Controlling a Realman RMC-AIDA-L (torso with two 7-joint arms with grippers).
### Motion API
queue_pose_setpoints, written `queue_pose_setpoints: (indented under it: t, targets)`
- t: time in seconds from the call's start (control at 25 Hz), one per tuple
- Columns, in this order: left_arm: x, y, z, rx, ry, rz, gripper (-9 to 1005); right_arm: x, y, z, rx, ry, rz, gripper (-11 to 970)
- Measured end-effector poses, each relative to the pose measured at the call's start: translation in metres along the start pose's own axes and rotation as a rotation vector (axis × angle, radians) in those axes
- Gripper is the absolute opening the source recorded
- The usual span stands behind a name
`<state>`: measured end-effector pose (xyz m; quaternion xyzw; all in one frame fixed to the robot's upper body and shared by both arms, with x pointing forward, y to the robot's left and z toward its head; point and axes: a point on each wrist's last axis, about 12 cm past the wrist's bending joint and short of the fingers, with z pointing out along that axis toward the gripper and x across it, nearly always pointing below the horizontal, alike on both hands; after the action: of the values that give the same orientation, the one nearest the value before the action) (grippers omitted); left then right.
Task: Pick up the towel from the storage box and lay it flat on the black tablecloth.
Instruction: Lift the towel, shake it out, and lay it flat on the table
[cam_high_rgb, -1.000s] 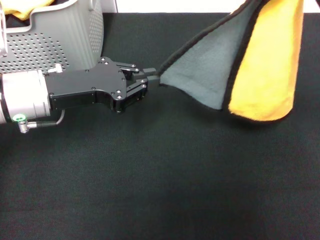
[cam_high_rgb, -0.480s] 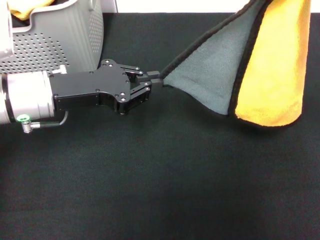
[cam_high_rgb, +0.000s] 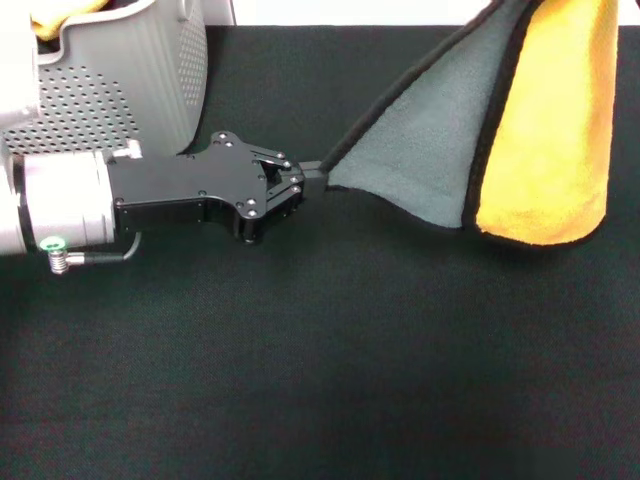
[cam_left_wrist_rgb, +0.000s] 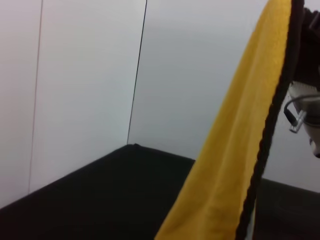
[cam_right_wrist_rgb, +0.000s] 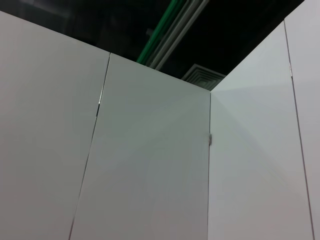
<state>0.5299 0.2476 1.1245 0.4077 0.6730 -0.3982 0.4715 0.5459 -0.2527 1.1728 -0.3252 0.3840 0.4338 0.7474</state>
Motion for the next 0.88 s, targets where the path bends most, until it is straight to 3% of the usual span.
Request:
queue_pose_setpoints:
  t: [0.4,0.64,0.88]
  targets:
    - [-0.008,-0.002,-0.007,0.003,-0.024,0.001,10,0.001,0.003,-0.009,0.016,0.018,0.028,16]
    - [-0.037,0.01,-0.015,-0.03,-0.129,0.037,10,0.001,-0.003,-0.018,0.036,0.08,0.01,16]
    - [-0.076,0.03,-0.018,-0.075,-0.2,0.087,10,-0.008,-0.026,-0.017,0.08,0.129,-0.039,17]
